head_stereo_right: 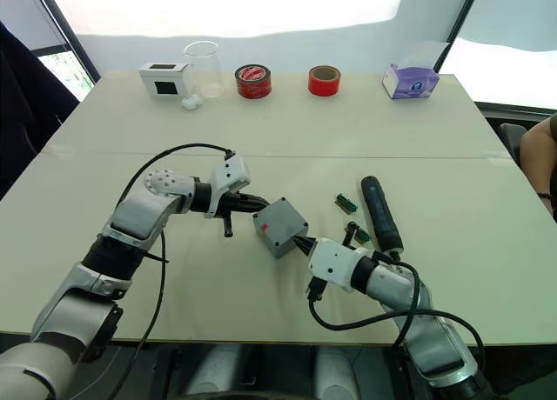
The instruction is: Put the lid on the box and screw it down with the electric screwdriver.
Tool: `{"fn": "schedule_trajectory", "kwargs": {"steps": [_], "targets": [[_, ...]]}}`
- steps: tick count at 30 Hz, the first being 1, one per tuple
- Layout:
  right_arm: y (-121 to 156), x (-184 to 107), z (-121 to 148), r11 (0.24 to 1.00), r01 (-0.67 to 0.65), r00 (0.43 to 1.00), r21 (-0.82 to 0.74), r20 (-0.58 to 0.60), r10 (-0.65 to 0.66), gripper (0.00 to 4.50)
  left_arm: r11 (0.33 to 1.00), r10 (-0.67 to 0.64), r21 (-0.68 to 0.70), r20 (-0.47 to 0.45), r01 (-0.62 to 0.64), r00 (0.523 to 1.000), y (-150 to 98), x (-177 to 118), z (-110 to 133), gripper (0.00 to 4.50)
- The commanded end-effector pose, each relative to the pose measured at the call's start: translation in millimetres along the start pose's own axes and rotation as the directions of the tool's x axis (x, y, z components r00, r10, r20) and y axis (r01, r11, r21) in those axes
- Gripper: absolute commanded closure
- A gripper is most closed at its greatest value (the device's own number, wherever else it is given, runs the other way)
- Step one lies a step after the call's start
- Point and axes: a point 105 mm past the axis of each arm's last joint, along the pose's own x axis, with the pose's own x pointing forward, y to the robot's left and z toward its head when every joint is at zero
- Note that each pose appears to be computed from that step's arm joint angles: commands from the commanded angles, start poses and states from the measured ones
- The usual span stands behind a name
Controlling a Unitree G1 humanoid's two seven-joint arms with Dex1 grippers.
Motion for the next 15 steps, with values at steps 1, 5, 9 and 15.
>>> {"fn": "schedule_trajectory", "kwargs": {"steps": [1,5,9,15], "targets": [[-8,-5,16,0.999,0.032,0.998,-0.037,0.056,-0.030,4.46,0.999,0.009,0.034,0.029,-0.010,1.000,3,0,9,4.50],[-10,-3,17,0.999,0.041,0.997,-0.033,0.061,-0.039,4.46,0.999,0.012,0.030,0.029,-0.013,1.000,4,-3,8,4.50],[-11,-2,18,0.999,0.042,0.997,-0.030,0.064,-0.040,4.46,0.999,0.018,0.026,0.024,-0.019,1.000,6,-5,7,4.50],[-10,-3,14,0.999,0.030,0.998,-0.024,0.053,-0.028,4.46,0.997,0.069,0.023,0.021,-0.070,0.997,16,-9,5,4.50]]}}
